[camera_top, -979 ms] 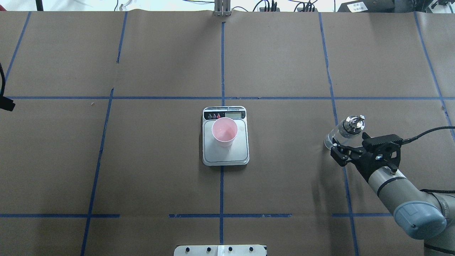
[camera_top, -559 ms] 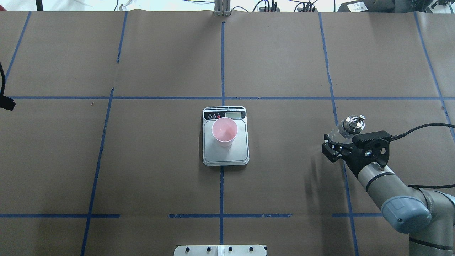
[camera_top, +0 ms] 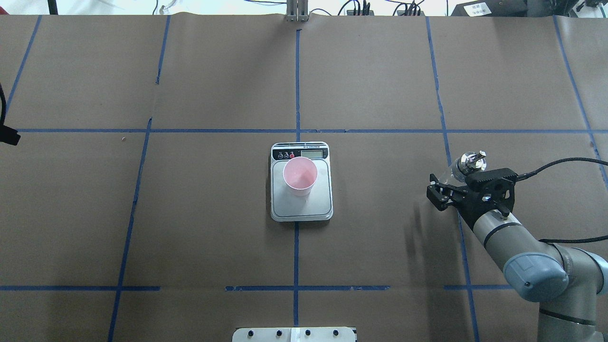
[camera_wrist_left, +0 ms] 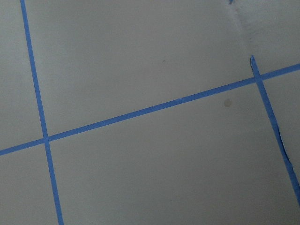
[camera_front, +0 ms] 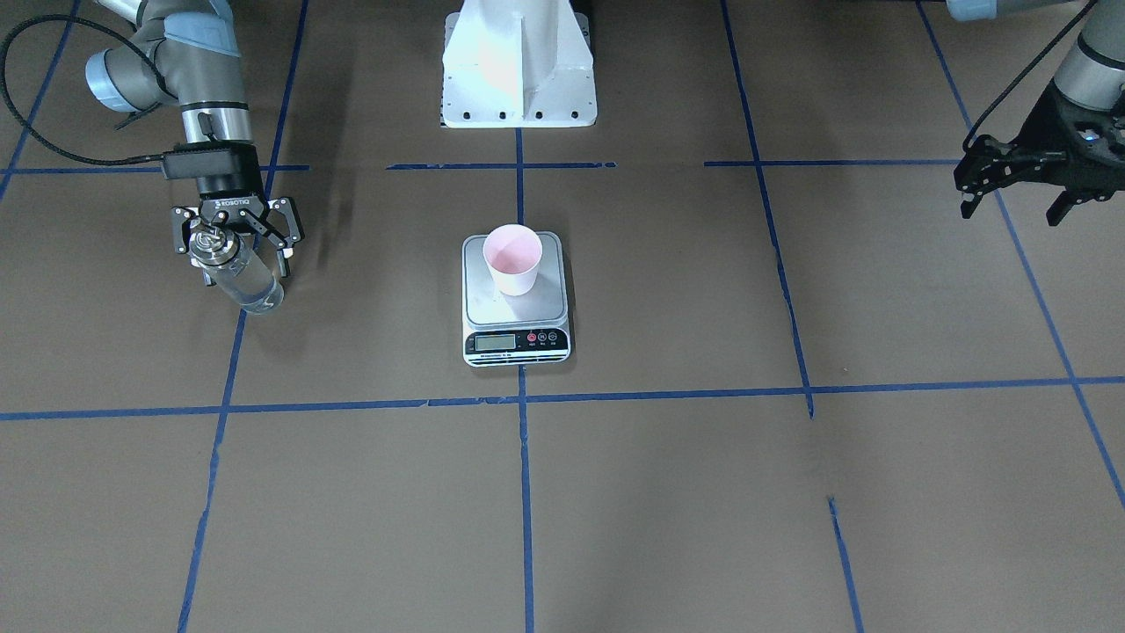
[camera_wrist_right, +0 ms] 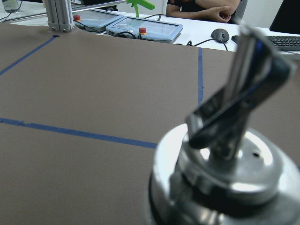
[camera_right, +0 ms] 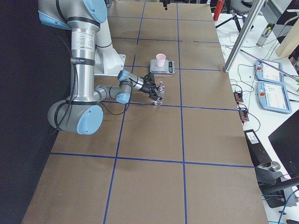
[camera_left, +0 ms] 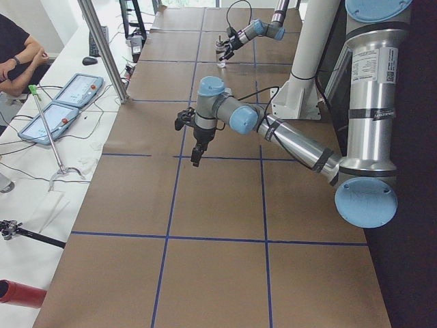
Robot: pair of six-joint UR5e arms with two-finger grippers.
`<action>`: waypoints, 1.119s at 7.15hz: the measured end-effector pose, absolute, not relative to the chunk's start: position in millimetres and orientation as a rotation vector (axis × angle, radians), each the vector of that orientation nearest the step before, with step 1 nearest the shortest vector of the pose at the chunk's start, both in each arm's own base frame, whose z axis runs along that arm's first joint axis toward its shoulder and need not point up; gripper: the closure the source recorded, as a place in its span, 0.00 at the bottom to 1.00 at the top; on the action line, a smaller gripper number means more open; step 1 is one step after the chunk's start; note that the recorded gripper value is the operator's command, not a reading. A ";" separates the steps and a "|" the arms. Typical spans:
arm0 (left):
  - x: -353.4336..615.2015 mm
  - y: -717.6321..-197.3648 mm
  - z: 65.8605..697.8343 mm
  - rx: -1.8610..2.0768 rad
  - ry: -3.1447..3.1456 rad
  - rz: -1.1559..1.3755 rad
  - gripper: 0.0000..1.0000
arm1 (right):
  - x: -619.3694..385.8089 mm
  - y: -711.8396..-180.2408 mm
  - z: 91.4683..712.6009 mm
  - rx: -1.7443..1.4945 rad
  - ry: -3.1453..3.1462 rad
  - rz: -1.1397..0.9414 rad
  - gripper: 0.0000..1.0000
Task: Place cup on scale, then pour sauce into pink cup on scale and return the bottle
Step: 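Lift the sauce bottle and carry it toward the pink cup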
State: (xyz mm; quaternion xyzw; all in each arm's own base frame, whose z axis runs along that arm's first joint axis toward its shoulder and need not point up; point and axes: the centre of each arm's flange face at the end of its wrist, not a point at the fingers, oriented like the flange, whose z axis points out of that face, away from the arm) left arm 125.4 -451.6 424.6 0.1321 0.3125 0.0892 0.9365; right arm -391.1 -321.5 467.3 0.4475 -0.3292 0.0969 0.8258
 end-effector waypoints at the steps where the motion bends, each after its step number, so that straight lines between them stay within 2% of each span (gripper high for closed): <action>1: 125.1 -451.7 424.3 0.270 0.639 0.181 0.00 | -389.1 -324.2 467.6 0.950 -0.696 0.201 1.00; 4: 124.6 -451.7 422.8 0.271 0.639 0.178 0.00 | -371.3 -343.5 457.9 0.956 -0.680 0.151 1.00; 8: 120.2 -451.2 424.8 0.271 0.638 0.180 0.00 | -344.5 -364.6 408.3 1.020 -0.641 0.081 1.00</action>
